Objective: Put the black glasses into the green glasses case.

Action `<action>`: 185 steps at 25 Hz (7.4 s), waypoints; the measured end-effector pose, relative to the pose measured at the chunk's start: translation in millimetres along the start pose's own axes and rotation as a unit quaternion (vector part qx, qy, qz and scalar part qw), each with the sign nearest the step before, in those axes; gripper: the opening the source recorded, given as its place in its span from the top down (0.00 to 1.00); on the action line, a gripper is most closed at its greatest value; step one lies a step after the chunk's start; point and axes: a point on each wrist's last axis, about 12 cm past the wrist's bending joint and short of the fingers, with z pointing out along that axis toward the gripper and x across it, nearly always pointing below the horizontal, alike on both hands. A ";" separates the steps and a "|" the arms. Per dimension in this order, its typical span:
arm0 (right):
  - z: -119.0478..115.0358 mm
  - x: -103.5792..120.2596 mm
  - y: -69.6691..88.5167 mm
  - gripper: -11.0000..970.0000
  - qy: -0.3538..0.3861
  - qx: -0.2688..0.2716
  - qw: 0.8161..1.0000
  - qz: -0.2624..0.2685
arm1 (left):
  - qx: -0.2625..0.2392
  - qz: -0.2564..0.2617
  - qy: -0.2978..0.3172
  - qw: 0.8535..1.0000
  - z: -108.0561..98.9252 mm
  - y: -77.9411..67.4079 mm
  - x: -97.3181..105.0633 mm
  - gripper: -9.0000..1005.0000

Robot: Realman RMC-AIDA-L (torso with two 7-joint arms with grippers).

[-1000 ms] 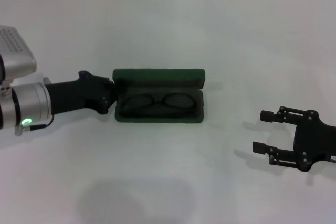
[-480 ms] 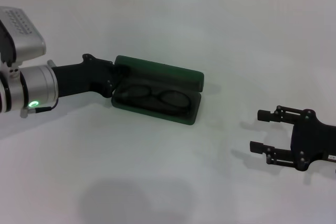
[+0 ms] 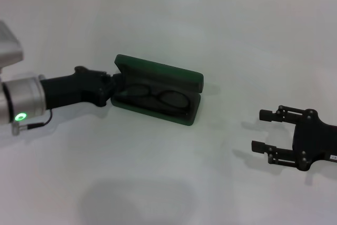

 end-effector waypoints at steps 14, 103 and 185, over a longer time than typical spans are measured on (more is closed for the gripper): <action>1.0 -0.8 -2.5 0.29 0.000 0.007 1.000 -0.001 | 0.043 -0.093 -0.068 0.992 7.4 -11.2 -40.9 0.91; 2.9 0.5 -5.1 0.29 0.008 0.014 1.000 0.000 | -0.011 -0.010 -0.017 1.000 35.9 -35.9 1.7 0.90; 15.2 -14.5 -28.6 0.29 0.006 0.041 0.999 -0.015 | -0.057 -0.012 -0.069 0.996 -11.2 -2.3 5.1 0.58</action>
